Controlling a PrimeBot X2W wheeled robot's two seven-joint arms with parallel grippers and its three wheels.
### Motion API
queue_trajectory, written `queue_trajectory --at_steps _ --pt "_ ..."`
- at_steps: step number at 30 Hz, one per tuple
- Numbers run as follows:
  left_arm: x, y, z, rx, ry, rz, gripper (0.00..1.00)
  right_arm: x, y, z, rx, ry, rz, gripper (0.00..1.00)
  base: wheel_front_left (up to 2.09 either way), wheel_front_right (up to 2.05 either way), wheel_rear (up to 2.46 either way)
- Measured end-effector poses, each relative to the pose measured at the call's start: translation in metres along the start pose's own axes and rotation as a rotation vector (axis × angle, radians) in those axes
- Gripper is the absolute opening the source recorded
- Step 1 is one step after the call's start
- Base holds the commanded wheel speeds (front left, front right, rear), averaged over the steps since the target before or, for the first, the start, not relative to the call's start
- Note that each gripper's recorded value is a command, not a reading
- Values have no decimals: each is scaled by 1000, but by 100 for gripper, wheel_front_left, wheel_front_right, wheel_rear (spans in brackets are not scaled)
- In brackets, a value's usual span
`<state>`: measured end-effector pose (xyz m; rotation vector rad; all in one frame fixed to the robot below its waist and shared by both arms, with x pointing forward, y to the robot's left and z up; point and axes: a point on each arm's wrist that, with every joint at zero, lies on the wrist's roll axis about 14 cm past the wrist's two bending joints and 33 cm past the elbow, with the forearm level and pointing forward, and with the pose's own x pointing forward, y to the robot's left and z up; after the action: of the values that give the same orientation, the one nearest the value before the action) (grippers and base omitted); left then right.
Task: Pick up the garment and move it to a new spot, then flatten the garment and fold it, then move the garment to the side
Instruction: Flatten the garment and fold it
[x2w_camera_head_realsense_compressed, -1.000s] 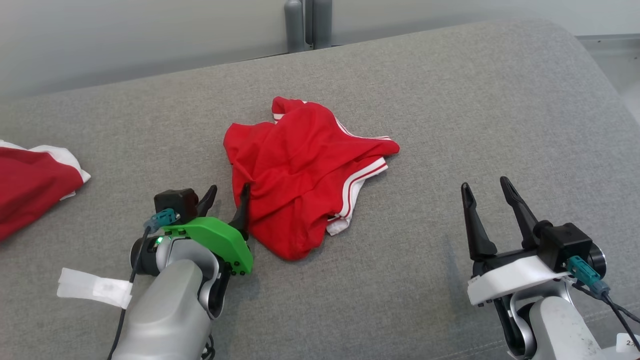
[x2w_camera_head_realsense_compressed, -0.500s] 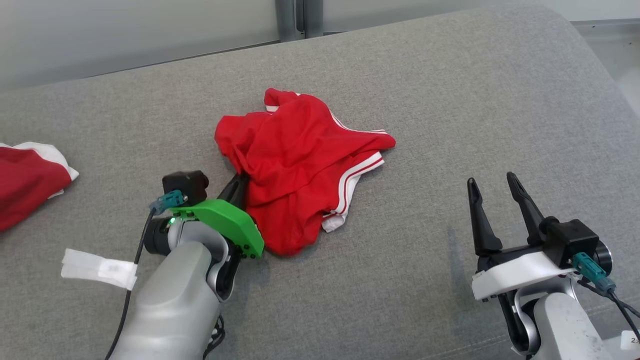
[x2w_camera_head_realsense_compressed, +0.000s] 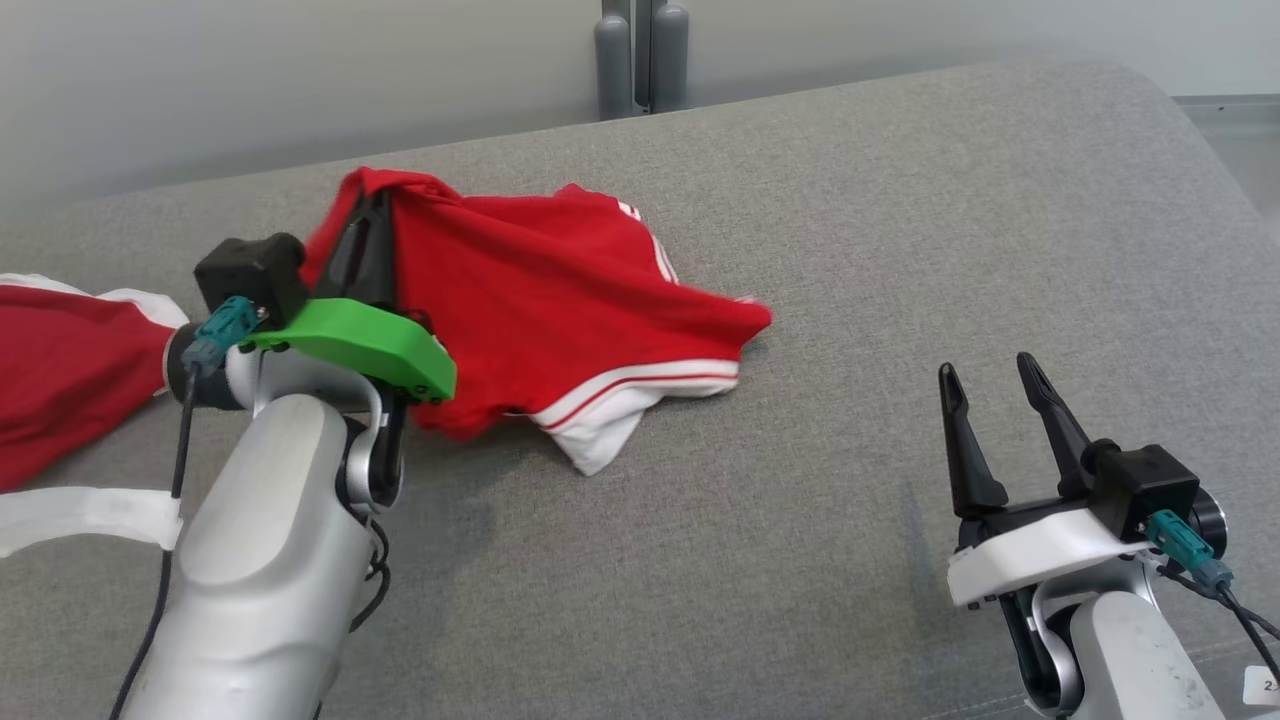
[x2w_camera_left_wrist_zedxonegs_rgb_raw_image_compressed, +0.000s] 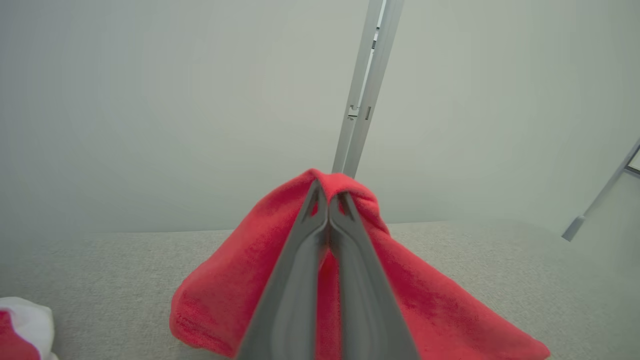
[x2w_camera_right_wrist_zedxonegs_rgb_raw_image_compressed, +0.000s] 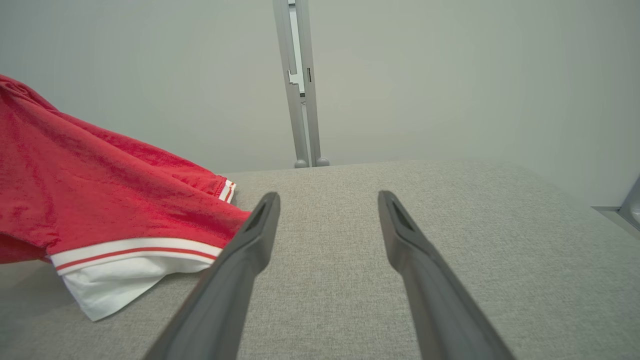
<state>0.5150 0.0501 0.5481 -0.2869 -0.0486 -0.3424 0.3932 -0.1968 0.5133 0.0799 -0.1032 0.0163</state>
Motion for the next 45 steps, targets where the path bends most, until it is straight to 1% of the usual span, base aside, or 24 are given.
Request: queue_trajectory --at_steps 4,7,11,19,20,21,22,27,32,34,39,43,45 --pt "-6 18 21 110 -62 82 0 -2 -2 3 0 -9 -8 100 0 0 0" --pt "-12 20 20 128 -67 116 0 -3 -4 5 -1 -14 -13 100 0 0 0" --pt "-16 27 8 140 -22 148 0 -4 -4 5 0 -12 -14 100 0 0 0" --pt "-22 69 -26 167 96 244 0 -3 2 -4 2 15 6 100 0 0 0" --pt "-22 74 -29 170 109 256 10 -2 4 -6 2 19 11 100 0 0 0" --pt "-22 77 -32 170 118 263 69 -2 6 -7 2 23 18 100 0 0 0" --pt "-22 78 -34 159 122 268 100 -1 9 -9 3 28 27 100 0 0 0" --pt "-21 76 -35 117 116 258 100 1 28 -19 12 59 83 100 0 0 0" --pt "-29 65 -20 110 55 219 100 1 62 -36 28 107 182 100 0 0 0" --pt "-41 59 -25 107 60 203 100 0 75 -44 33 133 221 100 0 0 0" --pt "-73 60 -30 111 56 202 100 2 112 -62 45 191 333 100 0 0 0" --pt "-101 66 -32 110 55 235 100 8 141 -72 47 223 421 100 0 0 0" --pt "-115 68 -35 97 55 254 100 12 151 -78 49 246 447 100 0 0 0"
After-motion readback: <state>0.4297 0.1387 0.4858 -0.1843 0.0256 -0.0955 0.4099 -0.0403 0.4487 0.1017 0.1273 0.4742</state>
